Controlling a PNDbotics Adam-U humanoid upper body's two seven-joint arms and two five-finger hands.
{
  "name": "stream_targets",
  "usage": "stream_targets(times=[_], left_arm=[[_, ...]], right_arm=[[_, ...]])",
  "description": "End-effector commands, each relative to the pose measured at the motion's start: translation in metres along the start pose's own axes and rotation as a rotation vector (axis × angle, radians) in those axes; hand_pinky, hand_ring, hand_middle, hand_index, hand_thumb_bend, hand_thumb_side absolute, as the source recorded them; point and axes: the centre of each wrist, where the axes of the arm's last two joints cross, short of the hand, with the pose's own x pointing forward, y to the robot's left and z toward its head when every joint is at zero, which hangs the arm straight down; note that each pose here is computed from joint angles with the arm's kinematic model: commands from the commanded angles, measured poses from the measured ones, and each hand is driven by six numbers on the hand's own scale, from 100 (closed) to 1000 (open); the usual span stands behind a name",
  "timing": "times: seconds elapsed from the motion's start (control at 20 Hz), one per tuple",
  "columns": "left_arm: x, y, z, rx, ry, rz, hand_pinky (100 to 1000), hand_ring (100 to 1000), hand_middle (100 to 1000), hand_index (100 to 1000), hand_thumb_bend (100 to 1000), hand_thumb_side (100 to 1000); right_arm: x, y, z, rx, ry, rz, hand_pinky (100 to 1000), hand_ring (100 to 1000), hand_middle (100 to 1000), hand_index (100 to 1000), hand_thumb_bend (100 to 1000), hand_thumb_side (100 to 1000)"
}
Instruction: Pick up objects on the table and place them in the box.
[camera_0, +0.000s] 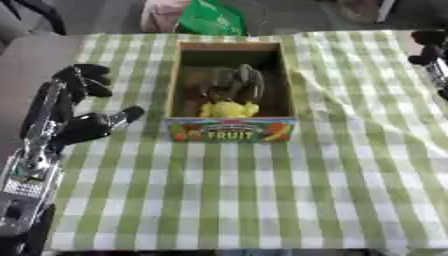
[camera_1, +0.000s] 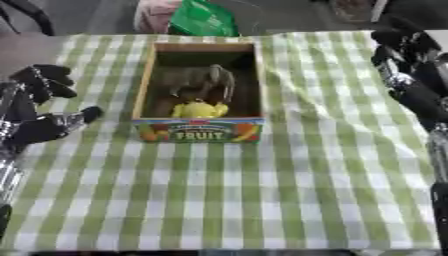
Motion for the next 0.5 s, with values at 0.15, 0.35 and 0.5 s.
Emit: stream_targets(times=[0.15, 0.35, 0.5], left_arm=[[0.007, 0.0055, -0.0012, 0.024, -0.027, -0.003, 661, 531, 530, 681, 821, 142], [0.0067, 0.0053, -0.0006, 0.029, -0.025, -0.003, 660, 530, 529, 680, 821, 142], [0.007, 0.0055, -0.0008, 0.031, -0.026, -0.006, 661, 531, 530, 679, 821, 141]], right_arm=[[0.0083, -0.003, -0.0029, 0.008, -0.029, 0.023, 831, 945, 800, 957, 100, 440], [0.0078, -0.002, -0.0028, 0.013, -0.028, 0.024, 831, 945, 797, 953, 100, 432], [0.0082, -0.0019, -0.003, 0.018, -0.03, 0.032, 830, 944, 791, 946, 100, 401]])
